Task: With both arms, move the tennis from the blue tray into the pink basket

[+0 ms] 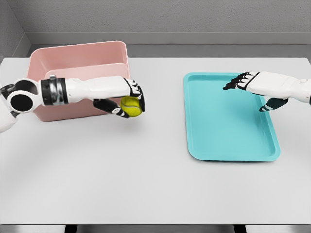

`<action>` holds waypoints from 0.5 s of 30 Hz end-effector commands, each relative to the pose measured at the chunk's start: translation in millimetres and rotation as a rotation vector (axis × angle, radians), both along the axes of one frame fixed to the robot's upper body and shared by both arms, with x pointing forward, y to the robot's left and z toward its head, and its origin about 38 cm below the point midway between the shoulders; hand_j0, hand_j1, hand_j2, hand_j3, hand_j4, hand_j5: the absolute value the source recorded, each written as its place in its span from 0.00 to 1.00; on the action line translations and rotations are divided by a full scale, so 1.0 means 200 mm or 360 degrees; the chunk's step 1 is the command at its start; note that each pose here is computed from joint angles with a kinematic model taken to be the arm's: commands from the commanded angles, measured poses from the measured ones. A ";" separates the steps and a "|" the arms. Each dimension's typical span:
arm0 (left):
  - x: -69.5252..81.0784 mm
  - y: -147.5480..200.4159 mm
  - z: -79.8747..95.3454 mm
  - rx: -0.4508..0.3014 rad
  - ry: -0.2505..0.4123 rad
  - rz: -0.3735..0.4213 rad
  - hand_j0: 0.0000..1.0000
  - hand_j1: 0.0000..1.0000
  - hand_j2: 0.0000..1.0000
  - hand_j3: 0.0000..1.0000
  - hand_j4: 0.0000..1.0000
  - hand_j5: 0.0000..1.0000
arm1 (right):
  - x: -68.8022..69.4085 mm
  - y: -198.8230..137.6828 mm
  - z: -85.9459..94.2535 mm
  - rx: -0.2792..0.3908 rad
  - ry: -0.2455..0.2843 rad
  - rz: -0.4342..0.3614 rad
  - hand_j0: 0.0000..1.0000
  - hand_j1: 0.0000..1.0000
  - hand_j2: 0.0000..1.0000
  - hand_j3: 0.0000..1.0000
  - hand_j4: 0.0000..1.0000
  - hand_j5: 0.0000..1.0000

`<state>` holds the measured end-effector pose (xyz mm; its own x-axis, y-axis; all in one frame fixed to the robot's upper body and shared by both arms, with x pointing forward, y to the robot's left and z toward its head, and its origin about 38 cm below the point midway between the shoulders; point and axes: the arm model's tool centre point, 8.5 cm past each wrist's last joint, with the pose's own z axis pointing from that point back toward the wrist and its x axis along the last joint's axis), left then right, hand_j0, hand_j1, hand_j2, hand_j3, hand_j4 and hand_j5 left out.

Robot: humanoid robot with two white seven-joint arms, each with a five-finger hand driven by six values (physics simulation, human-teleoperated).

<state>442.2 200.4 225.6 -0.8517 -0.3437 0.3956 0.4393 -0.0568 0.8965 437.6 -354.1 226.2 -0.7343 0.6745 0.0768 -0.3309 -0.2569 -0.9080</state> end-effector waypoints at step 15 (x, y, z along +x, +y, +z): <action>0.01 0.05 0.10 -0.0049 -0.0045 0.0035 0.52 0.52 0.52 0.52 0.52 0.52 | 0.01 0.00 0.00 0.0016 0.0003 -0.0010 1.00 1.00 1.00 1.00 1.00 1.00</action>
